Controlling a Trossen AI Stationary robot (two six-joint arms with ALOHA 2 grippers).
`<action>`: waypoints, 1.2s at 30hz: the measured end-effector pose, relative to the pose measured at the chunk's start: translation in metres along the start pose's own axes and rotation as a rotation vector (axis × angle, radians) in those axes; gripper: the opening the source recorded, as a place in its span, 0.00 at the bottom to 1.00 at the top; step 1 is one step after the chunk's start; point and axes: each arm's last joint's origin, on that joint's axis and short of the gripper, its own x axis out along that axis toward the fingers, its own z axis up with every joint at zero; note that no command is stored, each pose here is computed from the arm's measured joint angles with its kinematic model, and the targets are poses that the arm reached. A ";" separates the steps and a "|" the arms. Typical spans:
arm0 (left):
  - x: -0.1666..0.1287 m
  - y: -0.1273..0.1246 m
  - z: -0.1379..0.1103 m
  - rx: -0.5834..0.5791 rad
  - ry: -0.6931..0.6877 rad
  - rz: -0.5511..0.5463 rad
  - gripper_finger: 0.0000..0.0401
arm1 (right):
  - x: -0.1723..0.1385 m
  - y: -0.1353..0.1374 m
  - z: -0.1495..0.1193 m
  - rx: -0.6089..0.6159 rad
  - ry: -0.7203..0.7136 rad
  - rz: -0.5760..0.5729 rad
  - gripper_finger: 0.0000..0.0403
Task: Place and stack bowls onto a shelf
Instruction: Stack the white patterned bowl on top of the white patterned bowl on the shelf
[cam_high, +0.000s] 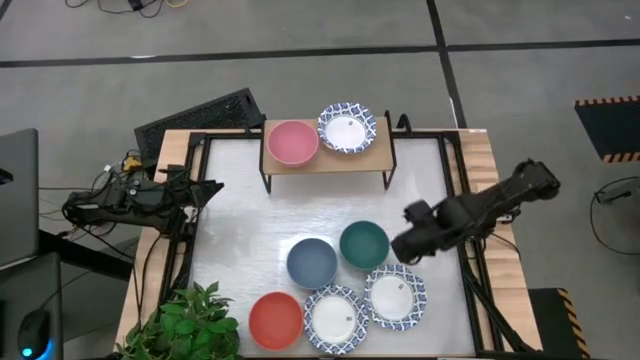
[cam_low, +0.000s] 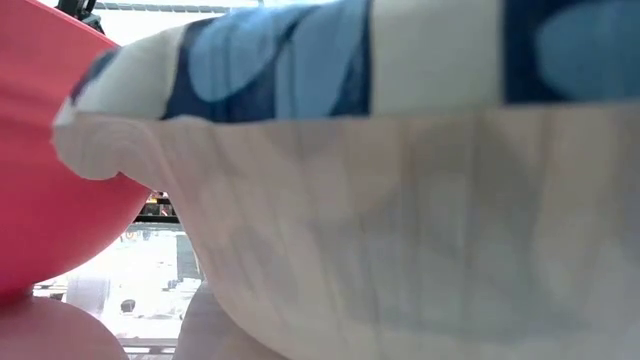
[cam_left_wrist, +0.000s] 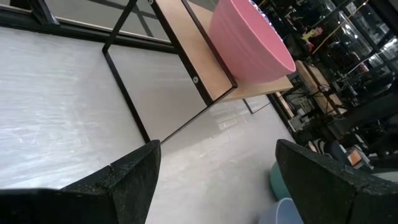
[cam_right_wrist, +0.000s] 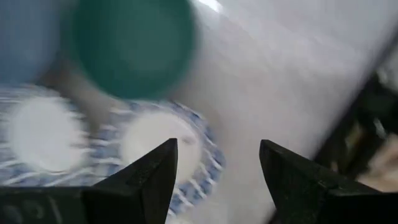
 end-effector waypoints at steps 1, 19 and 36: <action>0.000 0.000 0.000 0.000 0.000 0.000 0.75 | 0.009 -0.003 -0.005 0.028 0.012 -0.032 0.63; 0.000 0.000 0.000 -0.010 0.000 0.001 0.75 | 0.121 -0.015 -0.079 0.121 0.134 0.082 0.63; 0.000 0.000 0.000 -0.041 -0.002 0.001 0.75 | 0.174 -0.009 -0.090 0.113 0.185 0.123 0.44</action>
